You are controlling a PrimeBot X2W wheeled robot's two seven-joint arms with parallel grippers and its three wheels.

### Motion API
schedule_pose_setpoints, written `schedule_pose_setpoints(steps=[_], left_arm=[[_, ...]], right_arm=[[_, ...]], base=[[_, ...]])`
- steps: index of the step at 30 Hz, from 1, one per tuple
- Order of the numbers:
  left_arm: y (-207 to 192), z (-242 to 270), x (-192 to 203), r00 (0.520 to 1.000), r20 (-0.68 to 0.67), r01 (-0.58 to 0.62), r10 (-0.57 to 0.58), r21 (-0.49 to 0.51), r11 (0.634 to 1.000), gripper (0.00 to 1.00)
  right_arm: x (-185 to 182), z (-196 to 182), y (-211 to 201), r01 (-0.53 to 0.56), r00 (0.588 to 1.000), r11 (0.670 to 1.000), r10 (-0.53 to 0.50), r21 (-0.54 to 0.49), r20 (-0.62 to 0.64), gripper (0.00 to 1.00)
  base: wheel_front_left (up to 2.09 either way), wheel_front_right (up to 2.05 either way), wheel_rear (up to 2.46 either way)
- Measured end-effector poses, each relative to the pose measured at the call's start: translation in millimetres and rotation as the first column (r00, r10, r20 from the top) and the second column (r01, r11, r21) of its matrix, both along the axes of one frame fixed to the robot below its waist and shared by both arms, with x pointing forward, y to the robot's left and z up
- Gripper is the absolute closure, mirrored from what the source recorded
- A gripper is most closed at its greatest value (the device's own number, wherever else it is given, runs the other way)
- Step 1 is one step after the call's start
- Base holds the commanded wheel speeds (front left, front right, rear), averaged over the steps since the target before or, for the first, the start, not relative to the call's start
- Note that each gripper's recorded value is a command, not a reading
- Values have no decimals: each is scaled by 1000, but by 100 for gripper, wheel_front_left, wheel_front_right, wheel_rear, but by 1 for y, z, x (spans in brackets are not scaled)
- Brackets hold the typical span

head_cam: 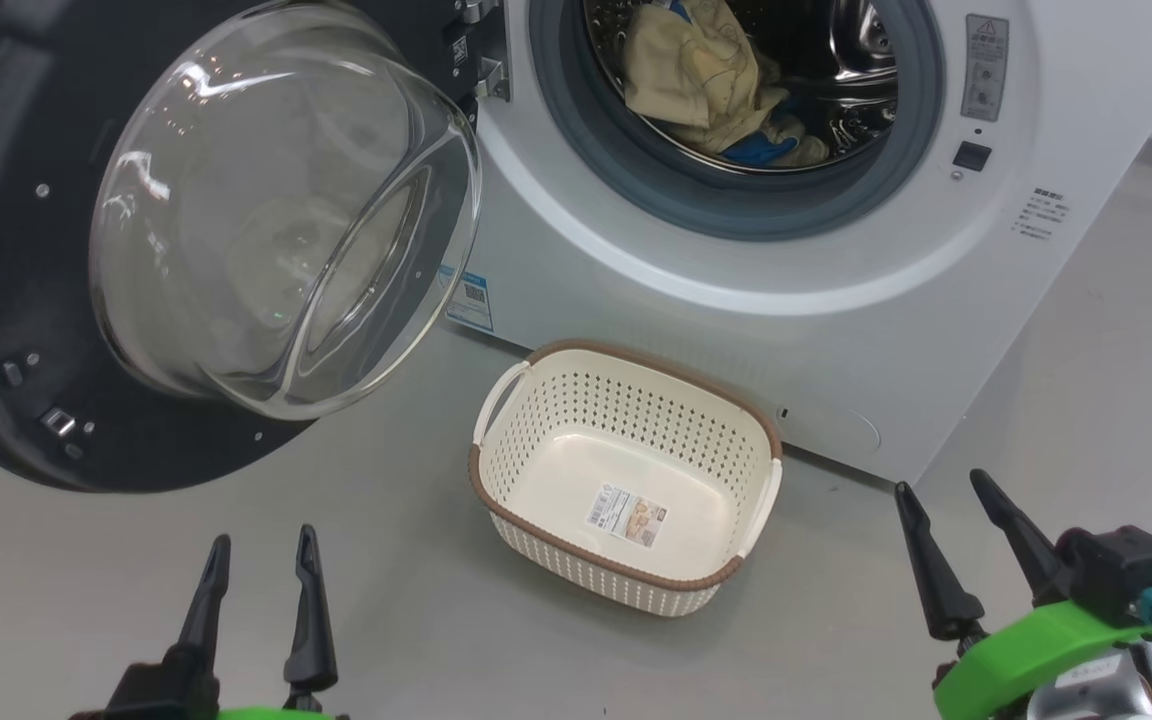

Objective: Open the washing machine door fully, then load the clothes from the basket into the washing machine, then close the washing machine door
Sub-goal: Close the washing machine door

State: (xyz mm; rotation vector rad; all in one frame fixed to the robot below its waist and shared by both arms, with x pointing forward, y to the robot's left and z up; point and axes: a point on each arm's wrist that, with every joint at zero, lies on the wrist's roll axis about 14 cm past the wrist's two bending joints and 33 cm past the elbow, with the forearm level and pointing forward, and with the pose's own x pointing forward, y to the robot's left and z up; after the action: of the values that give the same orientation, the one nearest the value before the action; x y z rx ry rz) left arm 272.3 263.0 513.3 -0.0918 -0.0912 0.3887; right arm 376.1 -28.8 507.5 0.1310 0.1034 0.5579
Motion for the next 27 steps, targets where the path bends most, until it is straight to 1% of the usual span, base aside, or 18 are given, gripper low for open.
schedule_pose_setpoints(steps=[7,9,10,13,15,17,20,24,25,26,27], left_arm=[[-1,2,1,1000,6,5,-5,-1,1000,0],[-2,9,2,999,33,15,-15,-5,1000,89],[-4,15,3,998,58,26,-25,-12,1000,100],[-9,47,7,982,176,71,-63,-39,997,100],[-11,80,9,949,302,113,-87,-68,991,100],[-11,120,8,887,449,169,-110,-93,981,100],[-2,181,-2,764,633,228,-127,-81,970,100],[26,254,-20,615,776,277,-142,-44,960,100],[36,269,-22,587,797,291,-141,-45,956,100],[47,281,-23,575,806,298,-139,-47,953,100],[61,290,-22,568,814,305,-122,-70,950,100]], right_arm=[[0,0,0,0,1000,1000,0,0,-1,0],[0,0,0,0,1000,1000,0,0,1,0],[-1,1,0,-1,1000,1000,1,0,3,0],[0,3,0,0,1000,1000,0,-1,8,0],[0,4,0,2,1000,1000,-2,-2,12,0],[1,5,0,0,1000,1000,0,-3,15,0],[1,7,3,-8,1000,1000,8,-12,21,0],[-1,10,4,-14,1000,1000,14,-14,24,0],[-2,10,5,-14,1000,1000,15,-14,24,0],[-2,10,4,-13,1000,1000,14,-13,25,0],[-3,10,3,-11,1000,1000,11,-14,25,0]], base=[[0,0,0],[0,0,0],[0,0,0],[0,0,0],[0,0,0],[0,0,0],[0,0,0],[0,0,0],[0,0,0],[0,0,0],[0,0,0]])
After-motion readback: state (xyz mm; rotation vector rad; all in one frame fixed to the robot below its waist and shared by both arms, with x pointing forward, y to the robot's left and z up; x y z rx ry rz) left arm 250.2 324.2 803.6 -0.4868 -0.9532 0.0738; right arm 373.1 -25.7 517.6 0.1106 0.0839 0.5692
